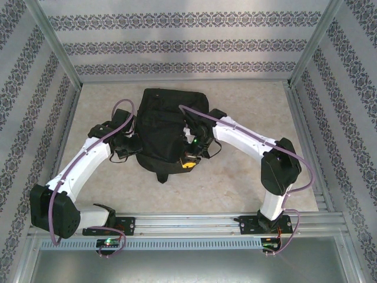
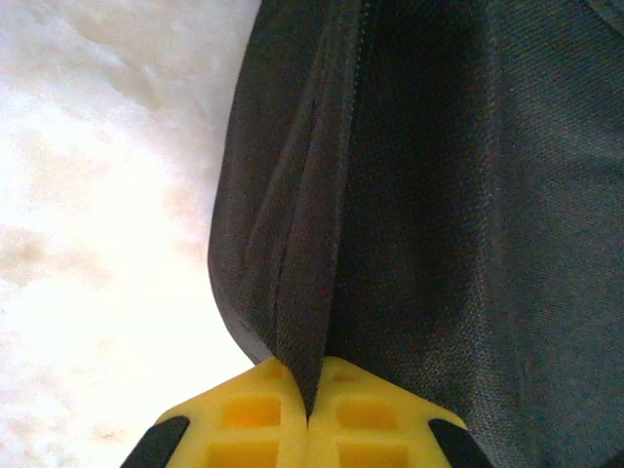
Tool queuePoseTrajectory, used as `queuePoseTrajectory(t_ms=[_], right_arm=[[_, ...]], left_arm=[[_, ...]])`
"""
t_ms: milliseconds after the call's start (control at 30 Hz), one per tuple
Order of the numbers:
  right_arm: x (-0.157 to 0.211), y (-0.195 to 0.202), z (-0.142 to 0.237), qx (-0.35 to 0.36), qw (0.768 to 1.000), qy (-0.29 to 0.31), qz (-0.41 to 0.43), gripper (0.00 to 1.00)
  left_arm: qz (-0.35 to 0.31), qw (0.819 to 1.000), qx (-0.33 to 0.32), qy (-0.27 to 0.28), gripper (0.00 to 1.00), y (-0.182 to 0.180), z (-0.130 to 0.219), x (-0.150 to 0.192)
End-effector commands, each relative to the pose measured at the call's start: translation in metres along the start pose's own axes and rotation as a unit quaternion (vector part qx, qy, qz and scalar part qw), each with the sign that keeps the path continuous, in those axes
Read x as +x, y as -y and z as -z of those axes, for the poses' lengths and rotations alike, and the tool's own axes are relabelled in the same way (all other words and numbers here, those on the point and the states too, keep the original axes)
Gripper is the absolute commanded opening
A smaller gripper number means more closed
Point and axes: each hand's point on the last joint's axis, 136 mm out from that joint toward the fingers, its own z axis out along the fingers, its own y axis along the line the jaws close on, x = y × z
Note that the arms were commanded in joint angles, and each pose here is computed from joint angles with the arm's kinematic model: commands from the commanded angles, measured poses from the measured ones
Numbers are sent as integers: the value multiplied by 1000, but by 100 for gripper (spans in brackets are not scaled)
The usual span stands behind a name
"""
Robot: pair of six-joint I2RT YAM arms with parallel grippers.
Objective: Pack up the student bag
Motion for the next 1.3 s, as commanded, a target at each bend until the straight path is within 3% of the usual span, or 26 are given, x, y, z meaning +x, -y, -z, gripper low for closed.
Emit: queuePoseTrajectory(t_ms=[0,300,400,433,533,633,767,933,1267], right_arm=[[-8,20,14,36,999,9,-21,0],[-10,0,11,-19,1000,-4,-16,0],[-13,-32,-5,-55,998,-9,-4,0],[-15,-44,-9,-63,998,-9,5,0],[-18,-70,-24,-74,997,-17,29,0],[-17,-84,-37,-77,995,-35,46,0],[-20,-89,-46,-75,995,-45,52,0],[-25,-92,-49,-80,994,-45,54,0],[-26,-93,-48,-83,994,-39,53,0]], left_arm=[[-11,998,-56,38,0,-24,13,-19],[-18,992,-98,75,0,-34,24,-57],[32,996,-66,57,0,-33,21,-65],[49,996,-48,55,6,-29,22,-63],[100,995,8,28,30,-18,17,-41],[170,985,33,0,34,-18,11,0],[185,979,86,25,50,-9,25,25],[202,976,84,-5,53,-12,14,46],[186,977,100,-26,51,18,-5,52]])
